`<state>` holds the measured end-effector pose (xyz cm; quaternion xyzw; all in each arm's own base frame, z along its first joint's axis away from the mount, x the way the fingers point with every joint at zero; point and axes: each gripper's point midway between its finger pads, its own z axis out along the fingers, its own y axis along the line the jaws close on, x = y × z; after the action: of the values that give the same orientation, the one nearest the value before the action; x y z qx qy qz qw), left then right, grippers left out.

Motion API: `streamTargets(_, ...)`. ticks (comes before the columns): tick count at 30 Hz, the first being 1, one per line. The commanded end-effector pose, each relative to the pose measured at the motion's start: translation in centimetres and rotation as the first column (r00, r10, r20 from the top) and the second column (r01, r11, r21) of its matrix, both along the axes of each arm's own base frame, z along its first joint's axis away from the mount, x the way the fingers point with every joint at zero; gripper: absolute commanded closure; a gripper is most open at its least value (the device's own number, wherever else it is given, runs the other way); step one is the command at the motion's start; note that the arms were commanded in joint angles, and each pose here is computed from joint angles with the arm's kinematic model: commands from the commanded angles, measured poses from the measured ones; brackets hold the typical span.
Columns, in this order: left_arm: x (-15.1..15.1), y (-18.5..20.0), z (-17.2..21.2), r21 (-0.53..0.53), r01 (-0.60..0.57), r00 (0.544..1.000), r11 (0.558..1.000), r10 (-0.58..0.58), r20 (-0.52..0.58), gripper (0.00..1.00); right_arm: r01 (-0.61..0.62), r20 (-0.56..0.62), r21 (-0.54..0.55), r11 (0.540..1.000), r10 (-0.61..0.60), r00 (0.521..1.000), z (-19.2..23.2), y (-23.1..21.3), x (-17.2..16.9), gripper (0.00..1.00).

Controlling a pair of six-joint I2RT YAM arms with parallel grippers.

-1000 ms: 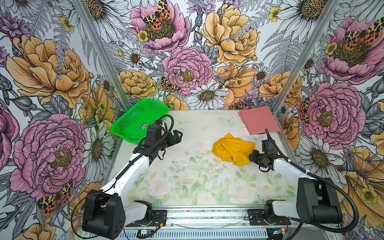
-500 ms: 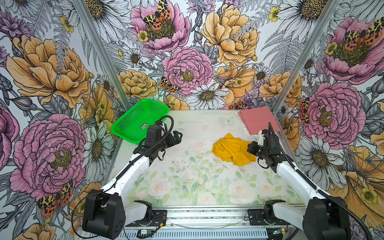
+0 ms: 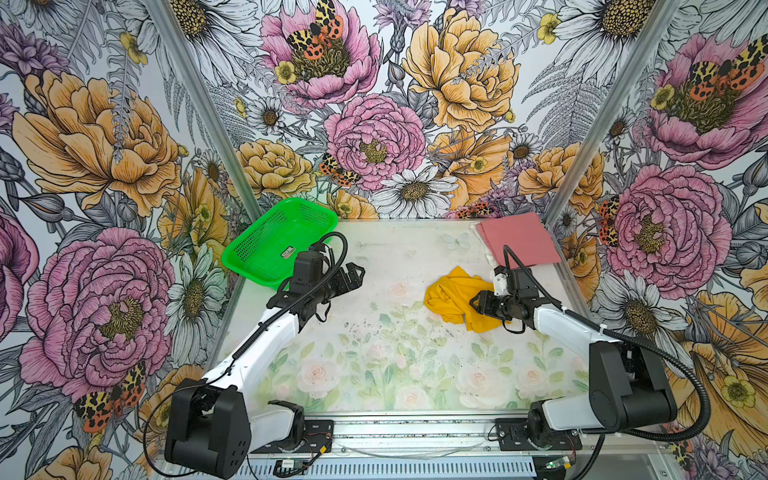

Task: Fold and stack the t-shirts

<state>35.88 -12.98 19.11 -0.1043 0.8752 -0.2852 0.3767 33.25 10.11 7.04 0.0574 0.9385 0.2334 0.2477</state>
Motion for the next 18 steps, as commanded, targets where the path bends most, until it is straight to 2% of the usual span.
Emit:
streamTargets(1,0.0,0.1,0.3,-0.011,0.011,1.0,1.0,-0.01,0.023,0.01,-0.051,0.052,-0.009,0.999,0.051,0.997,1.5,1.1,0.7,0.51)
streamTargets(5,0.1,0.2,0.3,-0.014,0.007,1.0,1.0,-0.007,0.021,0.01,-0.047,0.069,-0.044,0.998,0.05,0.996,1.8,1.1,0.1,0.51)
streamTargets(7,0.1,0.1,0.2,-0.017,0.011,1.0,1.0,-0.011,0.016,0.01,-0.031,0.07,-0.071,0.997,0.036,0.997,1.6,0.5,0.0,0.56)
streamTargets(10,0.2,0.0,0.0,-0.018,0.014,1.0,1.0,-0.013,0.014,0.01,-0.017,0.061,-0.107,0.994,0.023,0.998,1.3,-0.1,-0.1,0.76)
streamTargets(12,0.3,0.0,0.0,-0.019,0.011,1.0,1.0,-0.011,0.014,0.01,-0.014,0.066,-0.117,0.993,0.021,0.998,1.5,-0.2,0.1,0.98)
streamTargets(18,0.1,0.1,0.2,-0.021,0.01,1.0,1.0,-0.01,0.017,0.01,-0.009,0.111,-0.163,0.986,0.028,0.993,3.5,-0.6,0.6,1.0)
